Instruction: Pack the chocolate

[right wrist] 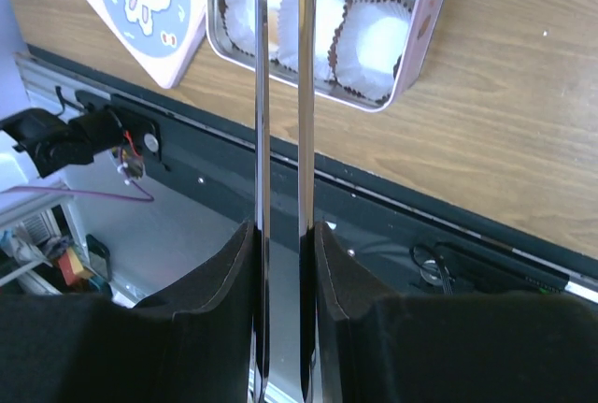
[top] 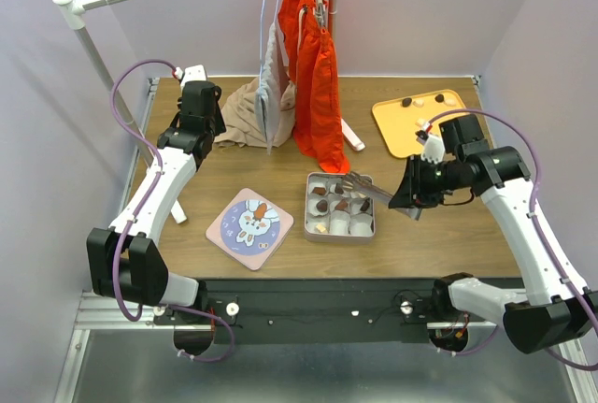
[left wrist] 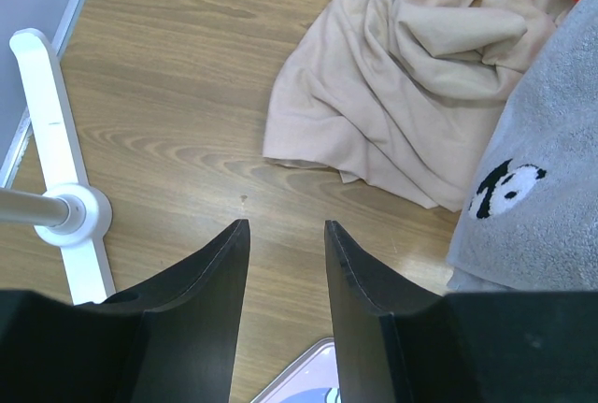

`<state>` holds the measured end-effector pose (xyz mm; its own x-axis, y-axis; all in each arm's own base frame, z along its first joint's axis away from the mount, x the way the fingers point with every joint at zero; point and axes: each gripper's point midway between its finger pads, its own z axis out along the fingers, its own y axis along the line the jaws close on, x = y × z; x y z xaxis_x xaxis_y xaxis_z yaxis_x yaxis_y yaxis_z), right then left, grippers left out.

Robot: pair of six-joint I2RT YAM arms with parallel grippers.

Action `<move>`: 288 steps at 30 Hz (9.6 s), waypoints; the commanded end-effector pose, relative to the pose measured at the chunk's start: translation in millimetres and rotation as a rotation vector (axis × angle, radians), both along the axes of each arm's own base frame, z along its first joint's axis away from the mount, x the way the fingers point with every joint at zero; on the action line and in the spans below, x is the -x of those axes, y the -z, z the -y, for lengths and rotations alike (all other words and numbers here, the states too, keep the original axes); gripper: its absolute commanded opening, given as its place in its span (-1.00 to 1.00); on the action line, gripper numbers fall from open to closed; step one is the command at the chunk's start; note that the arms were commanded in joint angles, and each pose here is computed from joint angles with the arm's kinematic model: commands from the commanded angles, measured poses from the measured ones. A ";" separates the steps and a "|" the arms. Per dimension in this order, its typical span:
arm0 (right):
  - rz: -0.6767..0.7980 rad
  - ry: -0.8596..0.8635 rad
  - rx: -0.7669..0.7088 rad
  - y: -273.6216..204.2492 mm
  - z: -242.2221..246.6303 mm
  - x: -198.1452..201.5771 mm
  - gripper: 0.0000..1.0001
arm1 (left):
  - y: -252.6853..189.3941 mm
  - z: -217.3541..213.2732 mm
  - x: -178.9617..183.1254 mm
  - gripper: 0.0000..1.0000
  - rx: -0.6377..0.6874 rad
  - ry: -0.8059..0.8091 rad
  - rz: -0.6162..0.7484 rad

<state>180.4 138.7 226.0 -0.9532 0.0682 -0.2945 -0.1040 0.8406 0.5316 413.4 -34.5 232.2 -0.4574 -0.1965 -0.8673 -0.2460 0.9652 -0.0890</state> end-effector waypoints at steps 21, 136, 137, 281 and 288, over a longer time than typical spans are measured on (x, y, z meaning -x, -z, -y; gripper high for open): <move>-0.100 -0.079 0.070 12.1 -3.4 35.0 -0.63 | -13.2 -1.3 -6.5 -0.06 0.014 -0.005 0.036; 0.237 0.567 0.545 80.5 134.4 -264.3 -0.48 | 1.6 -5.8 -5.9 -0.06 0.000 0.003 0.007; 0.253 0.572 0.541 73.4 134.0 -263.7 -0.56 | 1.9 -5.8 -5.7 -0.06 0.000 0.003 0.005; 0.315 1.036 0.701 103.4 156.8 -74.0 -0.09 | -3.7 -8.7 -4.2 -0.07 -0.007 -0.007 0.004; 0.292 1.036 0.717 127.0 157.6 -72.4 0.03 | -5.3 -8.2 -5.5 -0.07 -0.007 -0.005 0.005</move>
<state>239.2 -15.0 100.0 -0.5363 0.4524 -0.7125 0.6850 0.7265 -0.0542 415.5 -30.0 226.3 -0.4732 -0.1967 -0.8587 -0.2445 0.9658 -0.0865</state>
